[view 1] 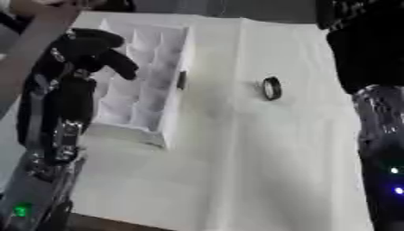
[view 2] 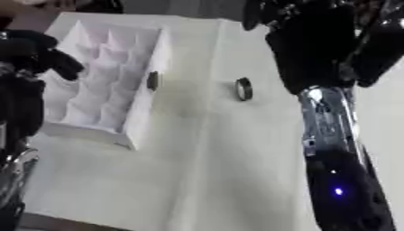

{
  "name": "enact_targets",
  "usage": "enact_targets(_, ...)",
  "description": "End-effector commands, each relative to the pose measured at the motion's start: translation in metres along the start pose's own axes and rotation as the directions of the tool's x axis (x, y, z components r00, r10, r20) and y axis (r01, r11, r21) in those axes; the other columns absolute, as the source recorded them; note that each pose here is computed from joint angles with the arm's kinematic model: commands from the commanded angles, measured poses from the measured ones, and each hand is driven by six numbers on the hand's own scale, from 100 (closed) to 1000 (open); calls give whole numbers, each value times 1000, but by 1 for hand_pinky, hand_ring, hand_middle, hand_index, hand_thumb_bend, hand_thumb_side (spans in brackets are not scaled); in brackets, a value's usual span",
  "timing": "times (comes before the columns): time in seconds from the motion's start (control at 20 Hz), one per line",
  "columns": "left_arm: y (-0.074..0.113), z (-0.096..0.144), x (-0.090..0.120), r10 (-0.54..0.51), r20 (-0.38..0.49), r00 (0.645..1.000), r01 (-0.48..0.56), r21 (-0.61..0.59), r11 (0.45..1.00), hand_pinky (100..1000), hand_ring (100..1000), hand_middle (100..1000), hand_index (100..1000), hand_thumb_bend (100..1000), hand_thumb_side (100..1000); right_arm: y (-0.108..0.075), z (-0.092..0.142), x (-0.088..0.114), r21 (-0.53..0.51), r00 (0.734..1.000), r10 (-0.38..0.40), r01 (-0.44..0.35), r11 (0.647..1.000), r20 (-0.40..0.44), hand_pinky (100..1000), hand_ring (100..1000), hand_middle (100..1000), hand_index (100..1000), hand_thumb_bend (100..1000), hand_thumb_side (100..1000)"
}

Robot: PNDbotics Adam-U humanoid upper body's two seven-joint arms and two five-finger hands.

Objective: Pick up objects on the table and place them in the box.

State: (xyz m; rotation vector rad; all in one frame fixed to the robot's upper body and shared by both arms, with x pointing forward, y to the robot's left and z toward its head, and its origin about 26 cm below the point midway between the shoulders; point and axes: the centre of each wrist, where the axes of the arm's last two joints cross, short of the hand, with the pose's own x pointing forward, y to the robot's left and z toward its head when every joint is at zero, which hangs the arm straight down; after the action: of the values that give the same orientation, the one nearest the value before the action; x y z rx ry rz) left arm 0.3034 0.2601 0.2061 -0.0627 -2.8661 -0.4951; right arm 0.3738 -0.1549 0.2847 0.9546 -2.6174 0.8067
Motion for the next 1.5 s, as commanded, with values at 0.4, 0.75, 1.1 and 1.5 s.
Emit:
enact_targets(0.4, 4, -4, 4, -14, 14, 1000, 14, -5, 1000, 563, 483, 703, 792, 633, 642, -25, 20, -26, 104, 743, 654, -646, 756, -143, 610, 659, 739, 814, 100, 848)
enact_targets(0.75, 5, -3, 4, -18, 7, 1000, 18, -6, 1000, 562, 482, 703, 791, 634, 643, -29, 30, -42, 179, 567, 795, -778, 603, -213, 628, 656, 732, 820, 108, 764)
enact_targets(1.1, 2, -6, 4, -7, 9, 1000, 7, -8, 1000, 563, 482, 703, 791, 633, 643, -30, 42, -56, 277, 435, 859, -819, 502, -271, 653, 669, 744, 831, 119, 760)
enact_targets(1.5, 1, -11, 4, 20, 9, 1000, -20, -43, 999, 563, 482, 704, 791, 628, 645, -26, 51, -73, 384, 352, 885, -805, 452, -304, 689, 691, 766, 890, 151, 827)
